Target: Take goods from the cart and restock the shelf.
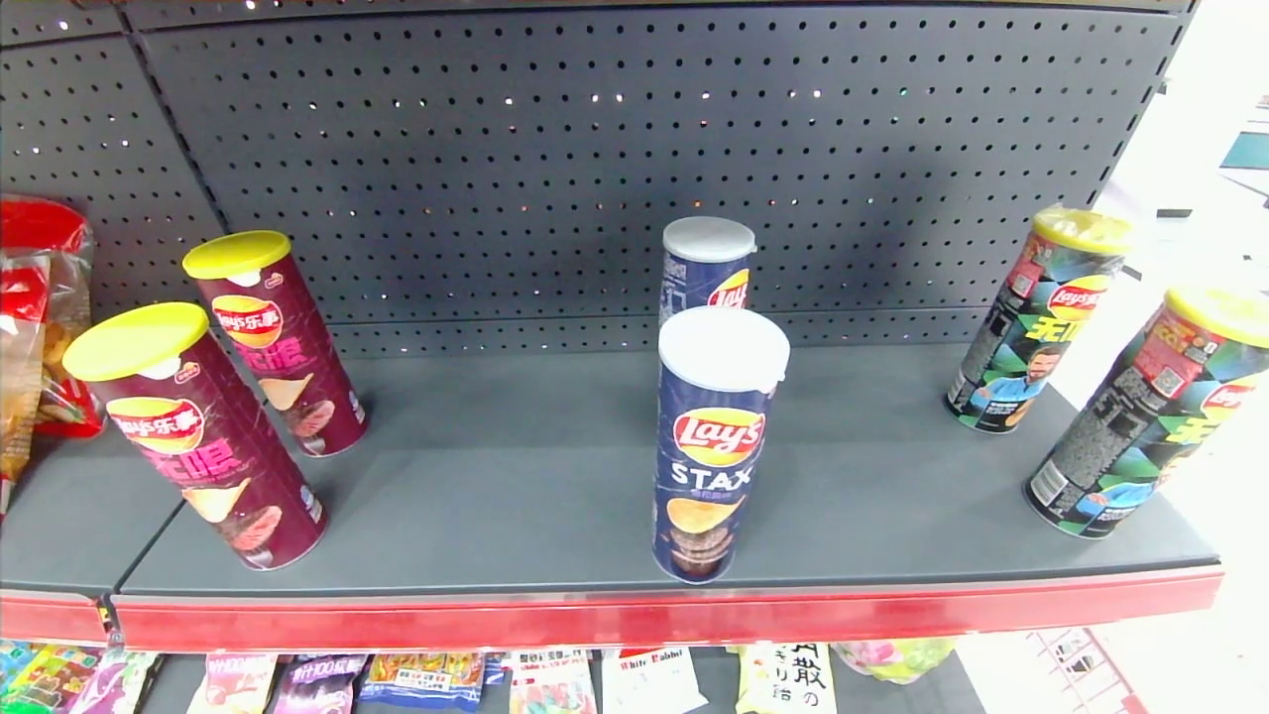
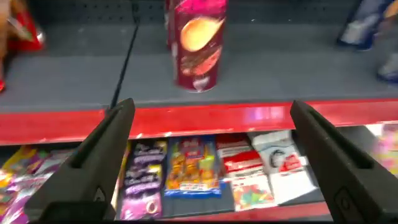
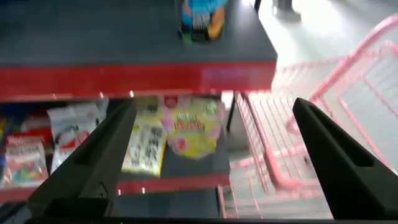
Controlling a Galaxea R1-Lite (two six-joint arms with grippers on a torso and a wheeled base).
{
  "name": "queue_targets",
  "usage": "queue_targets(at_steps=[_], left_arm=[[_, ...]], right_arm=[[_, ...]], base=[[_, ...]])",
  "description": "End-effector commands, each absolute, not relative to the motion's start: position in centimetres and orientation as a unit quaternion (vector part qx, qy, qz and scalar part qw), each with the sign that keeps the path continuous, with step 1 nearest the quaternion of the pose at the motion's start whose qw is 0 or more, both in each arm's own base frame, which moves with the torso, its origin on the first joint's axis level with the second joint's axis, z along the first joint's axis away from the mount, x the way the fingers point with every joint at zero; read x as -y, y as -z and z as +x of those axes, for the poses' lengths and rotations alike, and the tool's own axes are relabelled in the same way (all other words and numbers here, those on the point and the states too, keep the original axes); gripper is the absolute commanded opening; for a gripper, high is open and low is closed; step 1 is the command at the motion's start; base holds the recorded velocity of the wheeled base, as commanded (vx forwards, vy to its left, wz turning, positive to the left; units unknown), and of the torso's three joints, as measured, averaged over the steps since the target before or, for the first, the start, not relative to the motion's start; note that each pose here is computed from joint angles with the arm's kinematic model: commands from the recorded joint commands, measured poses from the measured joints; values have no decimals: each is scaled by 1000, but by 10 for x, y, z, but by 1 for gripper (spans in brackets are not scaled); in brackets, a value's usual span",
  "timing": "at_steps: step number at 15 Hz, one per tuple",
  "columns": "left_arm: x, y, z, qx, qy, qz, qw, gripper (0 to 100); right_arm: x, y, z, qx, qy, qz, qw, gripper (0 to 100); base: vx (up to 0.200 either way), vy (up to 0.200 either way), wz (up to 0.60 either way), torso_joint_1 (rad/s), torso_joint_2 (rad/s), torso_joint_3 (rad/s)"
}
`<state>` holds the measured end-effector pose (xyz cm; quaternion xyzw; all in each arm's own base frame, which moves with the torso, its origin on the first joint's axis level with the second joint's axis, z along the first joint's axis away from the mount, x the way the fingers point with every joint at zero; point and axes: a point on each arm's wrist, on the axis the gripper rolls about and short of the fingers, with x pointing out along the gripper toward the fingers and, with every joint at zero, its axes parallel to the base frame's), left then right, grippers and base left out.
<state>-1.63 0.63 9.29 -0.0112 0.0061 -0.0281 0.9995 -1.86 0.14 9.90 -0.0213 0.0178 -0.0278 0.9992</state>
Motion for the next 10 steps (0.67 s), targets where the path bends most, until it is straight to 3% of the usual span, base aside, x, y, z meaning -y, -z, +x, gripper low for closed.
queue_targets(at_steps=[1, 3, 4, 6, 8, 10], left_arm=[[-4, -83, -15, -54, -73, 7, 996, 100], [-3, -83, -17, -43, -101, 5, 994, 100], [-2, -82, -19, -24, -64, 3, 998, 100], [0, -76, -23, -1, 5, 6, 1000, 100], [0, -76, -23, 1, 5, 7, 1000, 100], [0, -76, -23, 0, 5, 6, 1000, 100]], right_arm=[[-1, -84, -17, -25, -10, -4, 1000, 100], [-2, -83, -22, -2, -58, -14, 998, 100], [-2, -83, -22, -1, -61, -14, 998, 100], [-1, -82, -25, 15, -31, -15, 999, 100], [1, -76, -23, 2, 21, -1, 1000, 100], [1, -76, -23, 1, 18, -3, 1000, 100]], base=[[0, 0, 0, 0, 0, 0], [0, 0, 0, 0, 0, 0], [0, 0, 0, 0, 0, 0], [0, 0, 0, 0, 0, 0], [0, 0, 0, 0, 0, 0], [0, 0, 0, 0, 0, 0]])
